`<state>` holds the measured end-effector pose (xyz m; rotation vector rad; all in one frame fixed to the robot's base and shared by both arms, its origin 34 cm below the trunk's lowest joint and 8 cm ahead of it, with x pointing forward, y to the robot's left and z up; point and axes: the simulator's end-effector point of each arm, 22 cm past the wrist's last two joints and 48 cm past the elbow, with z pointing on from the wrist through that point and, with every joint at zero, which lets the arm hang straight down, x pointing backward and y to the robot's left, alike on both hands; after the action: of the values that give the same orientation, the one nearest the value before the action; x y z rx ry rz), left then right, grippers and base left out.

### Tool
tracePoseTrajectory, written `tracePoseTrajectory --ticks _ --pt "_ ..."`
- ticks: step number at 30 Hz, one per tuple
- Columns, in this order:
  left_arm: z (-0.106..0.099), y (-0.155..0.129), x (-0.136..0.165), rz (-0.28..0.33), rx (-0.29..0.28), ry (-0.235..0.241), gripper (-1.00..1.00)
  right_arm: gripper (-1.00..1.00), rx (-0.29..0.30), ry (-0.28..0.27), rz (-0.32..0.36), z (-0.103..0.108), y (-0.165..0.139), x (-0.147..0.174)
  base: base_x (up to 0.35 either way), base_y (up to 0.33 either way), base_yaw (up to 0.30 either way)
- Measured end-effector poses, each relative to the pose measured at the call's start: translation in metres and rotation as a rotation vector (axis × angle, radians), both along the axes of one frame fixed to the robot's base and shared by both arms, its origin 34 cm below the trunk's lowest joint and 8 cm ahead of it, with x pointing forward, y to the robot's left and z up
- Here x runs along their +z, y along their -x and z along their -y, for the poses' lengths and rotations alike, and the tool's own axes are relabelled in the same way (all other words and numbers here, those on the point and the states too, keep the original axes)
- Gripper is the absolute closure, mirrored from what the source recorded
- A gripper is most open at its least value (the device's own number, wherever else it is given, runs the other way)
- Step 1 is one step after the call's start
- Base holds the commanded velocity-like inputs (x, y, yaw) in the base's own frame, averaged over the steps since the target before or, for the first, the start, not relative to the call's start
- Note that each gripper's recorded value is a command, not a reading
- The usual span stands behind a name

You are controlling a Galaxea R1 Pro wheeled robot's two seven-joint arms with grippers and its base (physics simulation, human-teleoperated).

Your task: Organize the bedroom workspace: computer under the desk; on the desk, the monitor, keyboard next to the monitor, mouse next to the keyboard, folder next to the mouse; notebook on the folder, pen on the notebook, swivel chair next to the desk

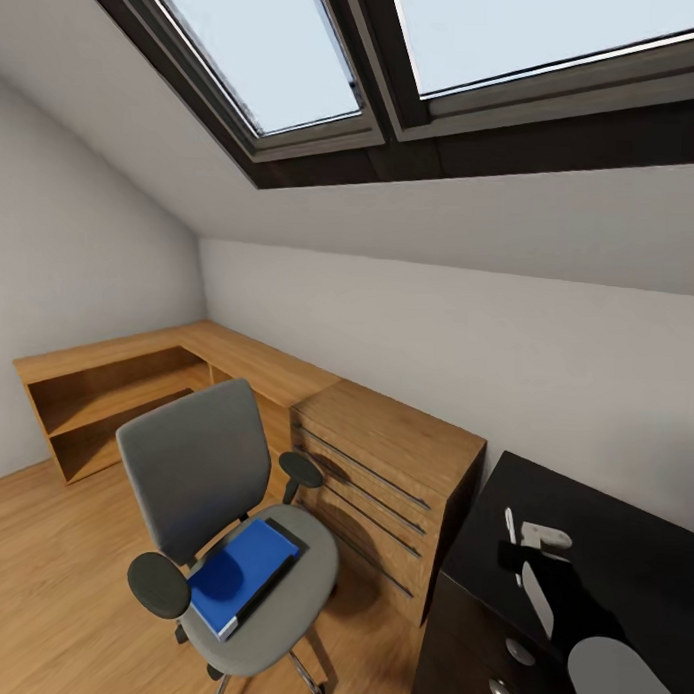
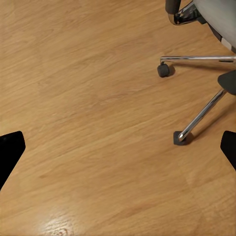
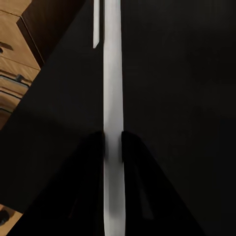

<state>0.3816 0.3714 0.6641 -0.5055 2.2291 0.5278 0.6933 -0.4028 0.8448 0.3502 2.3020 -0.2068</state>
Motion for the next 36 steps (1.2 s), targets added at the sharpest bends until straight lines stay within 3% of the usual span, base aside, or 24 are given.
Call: tracePoseTrajectory --ticks 18,26,36 --pt "0.0 0.0 0.0 0.0 0.002 -0.001 -1.0 1.0 -0.004 0.012 0.104 -0.003 -0.021 0.0 0.105 0.0 0.0" --pt "0.0 0.0 0.0 0.001 0.002 -0.001 -1.0 1.0 -0.075 0.063 0.102 0.013 -0.012 -0.003 0.003 0.0 0.0" --pt "0.0 0.0 0.0 0.0 0.003 -0.001 -1.0 1.0 -0.122 0.091 0.064 0.021 -0.001 -0.011 0.0 0.0 0.0"
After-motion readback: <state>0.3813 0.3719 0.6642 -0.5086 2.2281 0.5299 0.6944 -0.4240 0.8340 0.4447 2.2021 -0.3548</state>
